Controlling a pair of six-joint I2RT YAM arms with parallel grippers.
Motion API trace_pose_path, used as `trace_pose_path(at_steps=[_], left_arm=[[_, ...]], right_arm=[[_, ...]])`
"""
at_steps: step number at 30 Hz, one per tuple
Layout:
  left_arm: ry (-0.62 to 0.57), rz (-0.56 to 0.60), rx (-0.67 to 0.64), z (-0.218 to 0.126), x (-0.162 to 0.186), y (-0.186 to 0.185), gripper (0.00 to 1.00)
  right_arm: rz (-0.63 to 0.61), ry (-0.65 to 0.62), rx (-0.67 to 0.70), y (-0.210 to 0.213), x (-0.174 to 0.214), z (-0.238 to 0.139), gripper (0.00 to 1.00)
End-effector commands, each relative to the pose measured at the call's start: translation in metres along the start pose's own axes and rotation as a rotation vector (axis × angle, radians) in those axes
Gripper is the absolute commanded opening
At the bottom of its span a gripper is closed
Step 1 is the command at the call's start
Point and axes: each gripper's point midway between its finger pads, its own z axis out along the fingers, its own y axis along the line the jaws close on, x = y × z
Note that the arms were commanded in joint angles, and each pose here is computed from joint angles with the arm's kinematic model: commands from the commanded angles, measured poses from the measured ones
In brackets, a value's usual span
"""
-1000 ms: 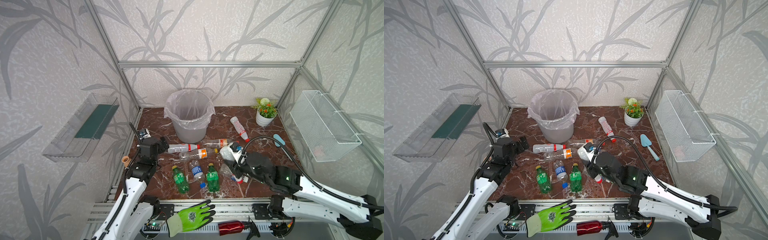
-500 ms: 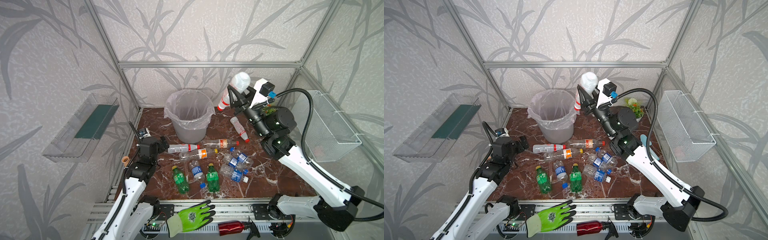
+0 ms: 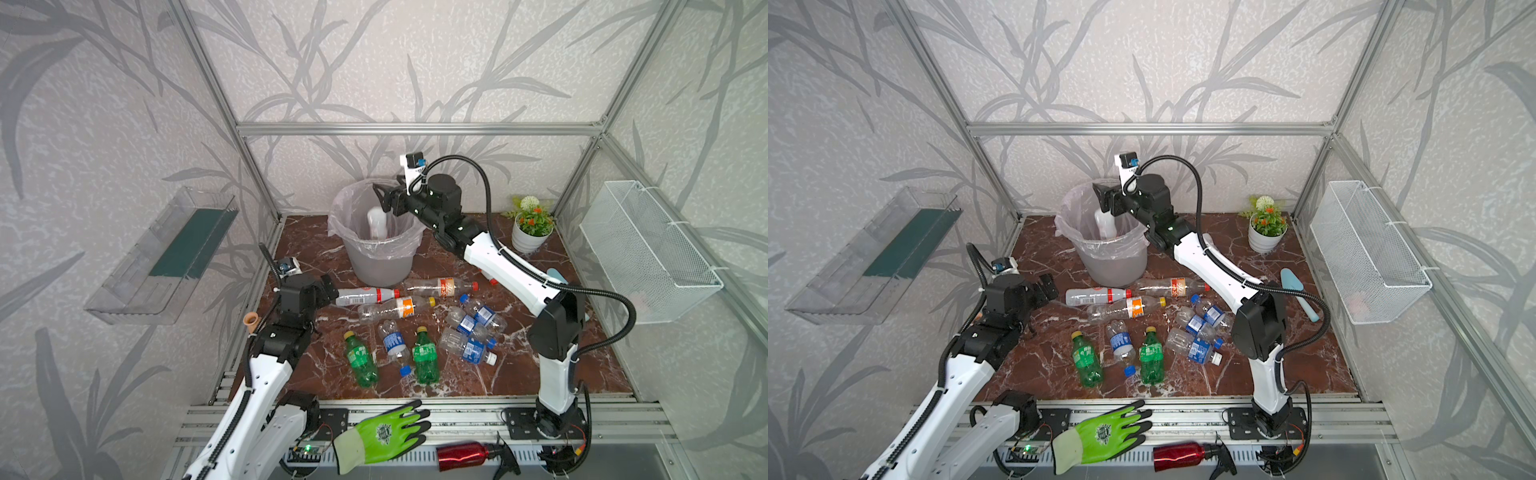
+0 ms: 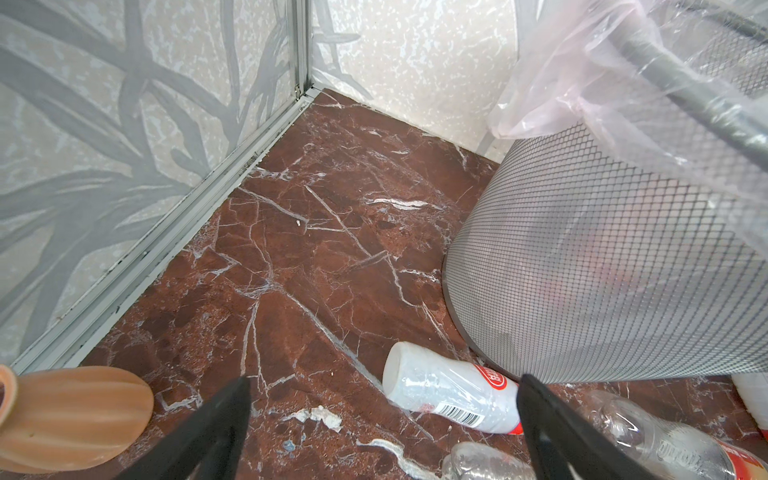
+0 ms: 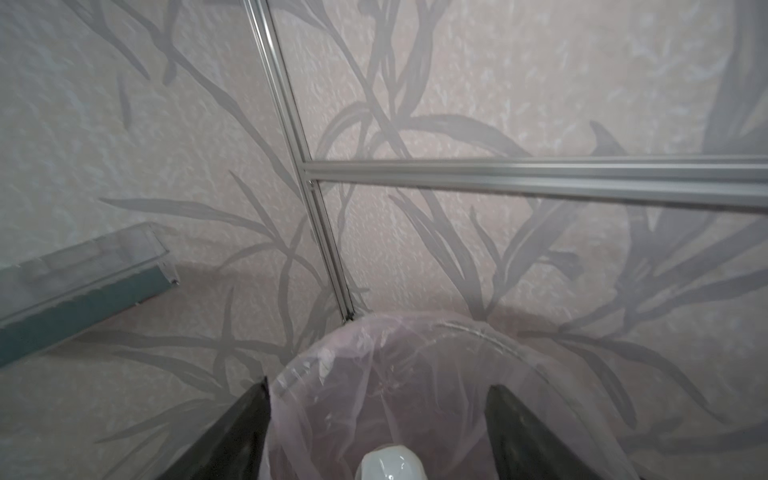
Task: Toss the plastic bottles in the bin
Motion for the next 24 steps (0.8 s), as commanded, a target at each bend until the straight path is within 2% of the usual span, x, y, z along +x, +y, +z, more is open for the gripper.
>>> trace_pose_path(at_steps=[1,5,8,15,20,24], left_arm=[[-0.018,-0.017,0.0,-0.007,-0.008,0.0,0.99],[-0.009,-0.005,0.014,-0.009,-0.008,-0.002,0.99],[-0.007,0.004,0.01,-0.01,-0.007,-0.002,0.99],[0.021,0.011,-0.006,-0.01,0.003,0.002,0.99],[0.039,-0.005,0.003,-0.006,0.014,0.0,0.99],[0.056,0.004,0.011,-0.004,0.017,-0.005,0.99]], right_arm=[[-0.055,-0.085,0.033,0.005,-0.068,-0.04,0.89],[-0.091,-0.101,0.096,-0.005,-0.074,-0.074,0.9],[-0.093,-0.078,0.171,-0.028,-0.063,-0.102,0.9],[-0.021,0.111,0.392,-0.121,0.025,-0.16,0.92],[0.02,0.342,0.552,-0.194,0.108,-0.195,0.92],[0.03,0.518,0.596,-0.227,0.159,-0.201,0.91]])
